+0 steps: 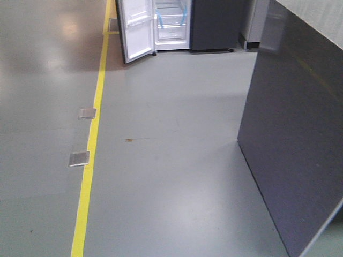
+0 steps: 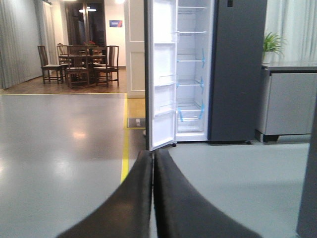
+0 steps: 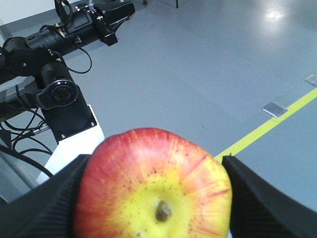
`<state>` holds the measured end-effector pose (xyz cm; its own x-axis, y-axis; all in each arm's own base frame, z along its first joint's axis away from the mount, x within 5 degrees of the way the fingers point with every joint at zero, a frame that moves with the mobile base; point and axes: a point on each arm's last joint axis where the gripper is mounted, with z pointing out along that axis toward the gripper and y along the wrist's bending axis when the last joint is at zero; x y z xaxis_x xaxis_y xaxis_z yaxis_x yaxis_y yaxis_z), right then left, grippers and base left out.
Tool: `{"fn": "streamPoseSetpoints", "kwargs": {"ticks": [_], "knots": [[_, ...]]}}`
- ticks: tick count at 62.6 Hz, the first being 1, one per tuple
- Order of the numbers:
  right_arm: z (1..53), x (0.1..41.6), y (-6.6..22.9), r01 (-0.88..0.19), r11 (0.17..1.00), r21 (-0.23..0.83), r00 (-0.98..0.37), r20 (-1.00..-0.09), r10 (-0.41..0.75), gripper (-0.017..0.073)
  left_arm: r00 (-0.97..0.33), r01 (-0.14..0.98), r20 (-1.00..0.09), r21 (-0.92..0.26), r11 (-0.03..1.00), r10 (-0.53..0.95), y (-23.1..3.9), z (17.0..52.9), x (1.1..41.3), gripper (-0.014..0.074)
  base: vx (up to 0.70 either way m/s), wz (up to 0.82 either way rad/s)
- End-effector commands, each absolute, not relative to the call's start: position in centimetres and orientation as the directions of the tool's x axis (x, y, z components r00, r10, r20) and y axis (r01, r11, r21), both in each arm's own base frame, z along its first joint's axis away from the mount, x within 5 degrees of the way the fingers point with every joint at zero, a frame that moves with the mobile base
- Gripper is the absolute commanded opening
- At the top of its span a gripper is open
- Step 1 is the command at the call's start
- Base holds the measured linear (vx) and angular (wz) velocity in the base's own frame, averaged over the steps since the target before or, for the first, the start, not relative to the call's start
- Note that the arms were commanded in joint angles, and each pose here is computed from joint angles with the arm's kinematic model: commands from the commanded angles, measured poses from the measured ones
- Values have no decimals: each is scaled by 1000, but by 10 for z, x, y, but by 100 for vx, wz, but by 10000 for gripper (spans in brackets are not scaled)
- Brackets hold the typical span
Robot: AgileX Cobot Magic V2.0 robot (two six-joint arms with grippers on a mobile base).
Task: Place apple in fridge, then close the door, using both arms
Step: 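Drive toward the open refrigerator carrying the apple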
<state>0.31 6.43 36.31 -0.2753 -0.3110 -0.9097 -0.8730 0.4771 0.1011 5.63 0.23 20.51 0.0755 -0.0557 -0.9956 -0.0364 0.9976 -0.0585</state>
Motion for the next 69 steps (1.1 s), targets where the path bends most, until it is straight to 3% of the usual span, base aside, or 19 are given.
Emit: {"fn": "streamPoseSetpoints", "kwargs": {"ticks": [1,69], "knots": [[377,4,66,-872,478,105,-245,-939,-241,419,146,-28,-986,-79,996,-74,2,206,55,-6,25,23],[377,4,66,-872,478,105,-245,-939,-241,419,146,-28,-986,-79,996,-74,2,206,55,-6,27,10]]}}
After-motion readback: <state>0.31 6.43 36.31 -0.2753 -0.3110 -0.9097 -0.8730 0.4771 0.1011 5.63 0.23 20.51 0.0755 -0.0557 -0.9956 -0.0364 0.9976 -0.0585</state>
